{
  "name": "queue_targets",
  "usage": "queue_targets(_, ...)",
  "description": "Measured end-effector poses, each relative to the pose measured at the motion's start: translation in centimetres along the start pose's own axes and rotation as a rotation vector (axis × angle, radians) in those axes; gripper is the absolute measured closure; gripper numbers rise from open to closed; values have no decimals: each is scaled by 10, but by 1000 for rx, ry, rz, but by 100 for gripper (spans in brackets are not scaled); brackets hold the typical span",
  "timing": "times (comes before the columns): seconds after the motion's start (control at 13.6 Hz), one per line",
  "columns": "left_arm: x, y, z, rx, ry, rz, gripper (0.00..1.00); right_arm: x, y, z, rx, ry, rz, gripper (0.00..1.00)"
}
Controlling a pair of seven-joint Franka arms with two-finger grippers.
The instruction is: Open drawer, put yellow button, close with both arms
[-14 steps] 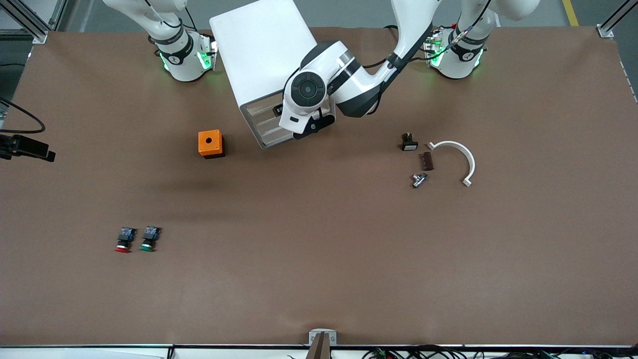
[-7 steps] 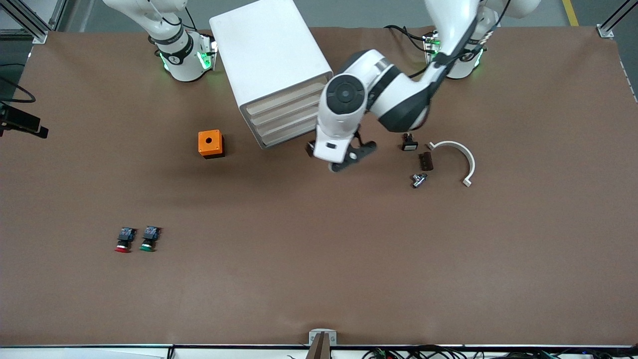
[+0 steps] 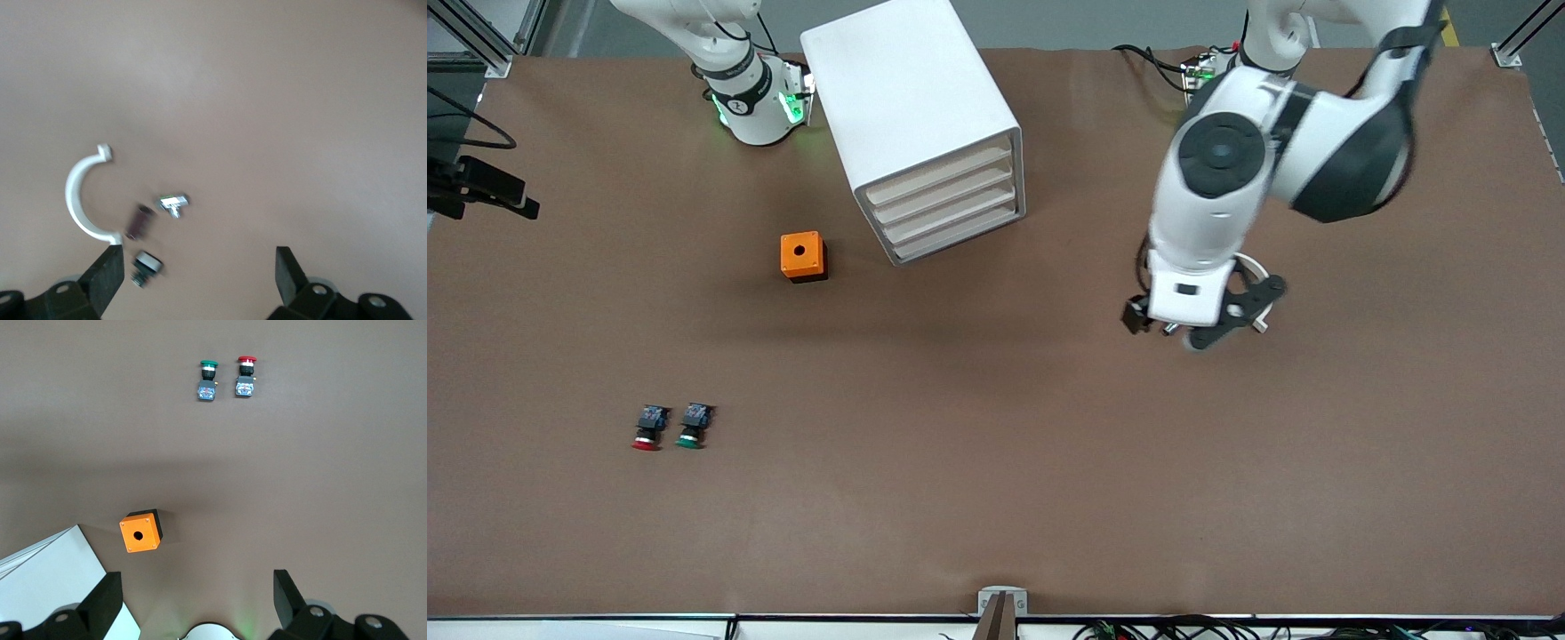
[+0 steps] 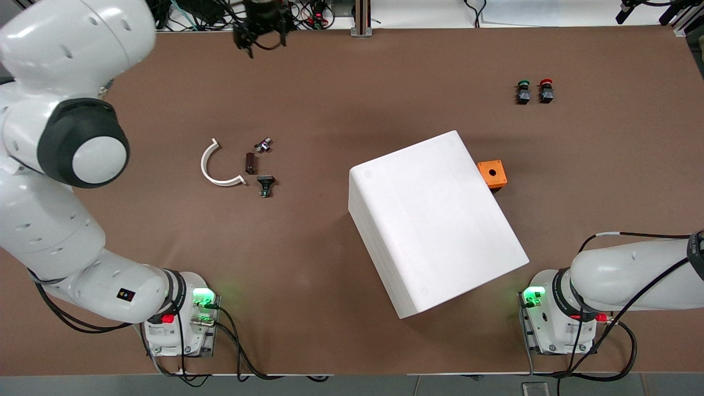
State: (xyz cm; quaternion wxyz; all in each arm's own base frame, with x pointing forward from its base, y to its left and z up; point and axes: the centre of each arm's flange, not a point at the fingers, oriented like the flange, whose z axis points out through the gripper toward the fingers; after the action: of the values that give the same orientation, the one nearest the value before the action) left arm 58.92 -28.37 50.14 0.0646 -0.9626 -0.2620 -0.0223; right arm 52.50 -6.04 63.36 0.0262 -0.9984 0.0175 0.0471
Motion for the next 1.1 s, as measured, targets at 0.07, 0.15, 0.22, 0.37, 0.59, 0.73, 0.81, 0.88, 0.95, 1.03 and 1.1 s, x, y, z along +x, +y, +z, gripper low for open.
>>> queue_targets(0.07, 20, -18, -7, -8, 6, 15, 0, -1, 0, -1, 0, 4, -1, 0)
queue_targets(0.15, 37, -36, -15, -16, 14, 42, 0, -2, -1, -1, 0, 6, -1, 0)
queue_targets(0.22, 50, -51, -23, -24, 24, 71, 0, -2, -1, -1, 0, 6, -2, 0)
queue_targets(0.37, 70, -80, -42, -39, 45, 113, 0, -2, -5, 0, -1, 7, -11, 0)
queue_targets(0.59, 86, -131, -70, -65, 30, 217, 0, -3, -11, -2, -3, 11, -23, 0)
queue_targets(0.73, 95, -169, -84, -68, 28, 277, 0, -5, -10, -5, -3, 16, -22, 0)
queue_targets(0.81, 96, -187, -89, -73, 18, 306, 0, -6, -10, -6, -3, 17, -22, 0)
queue_targets(0.88, 95, -202, -93, -76, 6, 333, 0, -6, -10, -6, -3, 19, -22, 0)
queue_targets(0.95, 92, -215, -96, -78, -5, 366, 0, -7, -11, -7, -3, 19, -22, 0)
queue_targets(1.03, 87, -224, -99, -78, -9, 403, 0, -7, -11, -7, -3, 20, -25, 0)
queue_targets(1.1, 80, -233, -101, -77, -11, 440, 0, -7, -14, -7, -3, 20, -30, 0)
